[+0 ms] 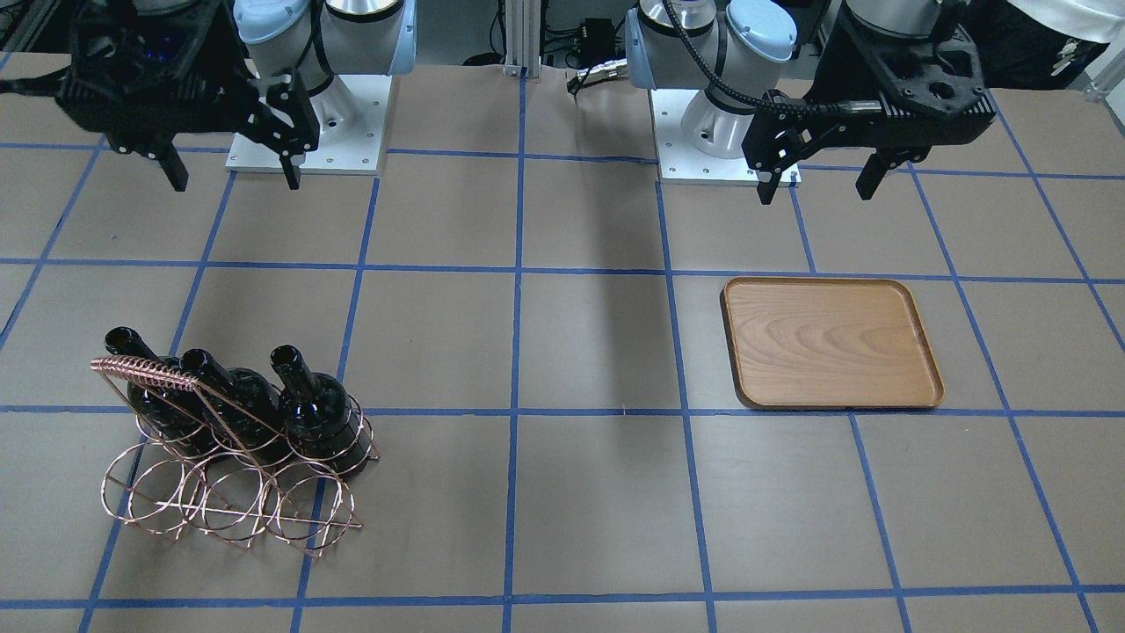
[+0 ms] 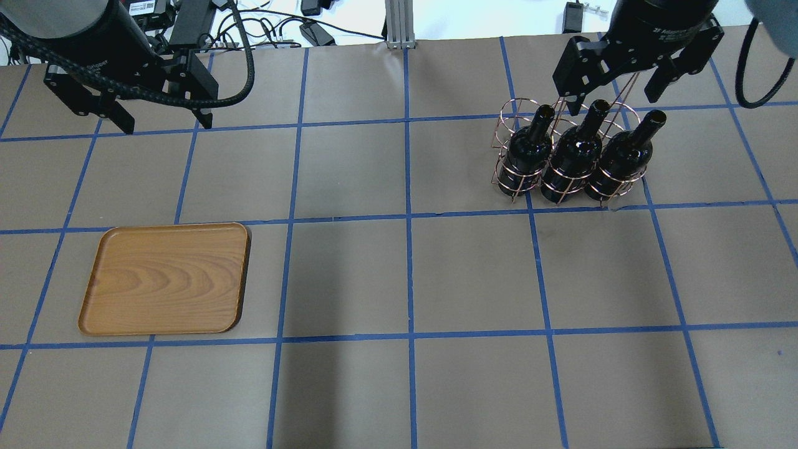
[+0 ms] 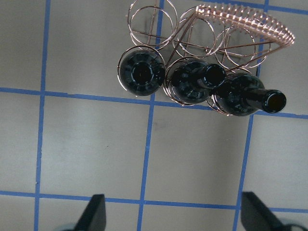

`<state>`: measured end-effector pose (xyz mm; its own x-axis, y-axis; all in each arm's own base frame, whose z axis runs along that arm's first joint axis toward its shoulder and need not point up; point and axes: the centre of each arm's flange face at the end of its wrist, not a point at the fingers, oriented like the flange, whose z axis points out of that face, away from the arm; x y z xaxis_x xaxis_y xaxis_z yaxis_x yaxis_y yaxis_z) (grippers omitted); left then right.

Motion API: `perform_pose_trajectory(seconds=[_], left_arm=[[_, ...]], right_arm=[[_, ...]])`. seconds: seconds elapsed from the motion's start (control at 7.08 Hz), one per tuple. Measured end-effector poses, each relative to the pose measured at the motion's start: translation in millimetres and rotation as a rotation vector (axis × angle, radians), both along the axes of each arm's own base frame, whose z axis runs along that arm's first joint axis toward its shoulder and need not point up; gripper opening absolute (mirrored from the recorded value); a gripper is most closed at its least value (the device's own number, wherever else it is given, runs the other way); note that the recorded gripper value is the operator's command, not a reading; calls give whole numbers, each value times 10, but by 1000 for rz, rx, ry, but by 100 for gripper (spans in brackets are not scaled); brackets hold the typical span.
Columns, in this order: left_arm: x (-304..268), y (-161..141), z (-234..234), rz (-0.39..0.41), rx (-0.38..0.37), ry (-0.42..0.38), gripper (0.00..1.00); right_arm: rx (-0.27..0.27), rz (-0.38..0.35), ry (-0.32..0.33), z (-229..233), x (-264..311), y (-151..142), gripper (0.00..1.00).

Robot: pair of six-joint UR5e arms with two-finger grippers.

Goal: Take wine from basket and place on tray
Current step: 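Lower the right gripper over the middle dark bottle in the wire basket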

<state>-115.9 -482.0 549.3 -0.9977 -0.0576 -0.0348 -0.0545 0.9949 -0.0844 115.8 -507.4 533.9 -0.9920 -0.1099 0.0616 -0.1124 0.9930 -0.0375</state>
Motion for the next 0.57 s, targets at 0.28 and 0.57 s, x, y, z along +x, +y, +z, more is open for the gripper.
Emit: perform_pose_trajectory(seconds=[0.28, 0.57], left_arm=[[-2, -1, -5, 2, 3, 4, 100], [2, 0, -9, 1, 5, 3, 100]], right_arm=[[-18, -5, 3, -409, -249, -356, 96], [-33, -14, 3, -887, -310, -585, 92]])
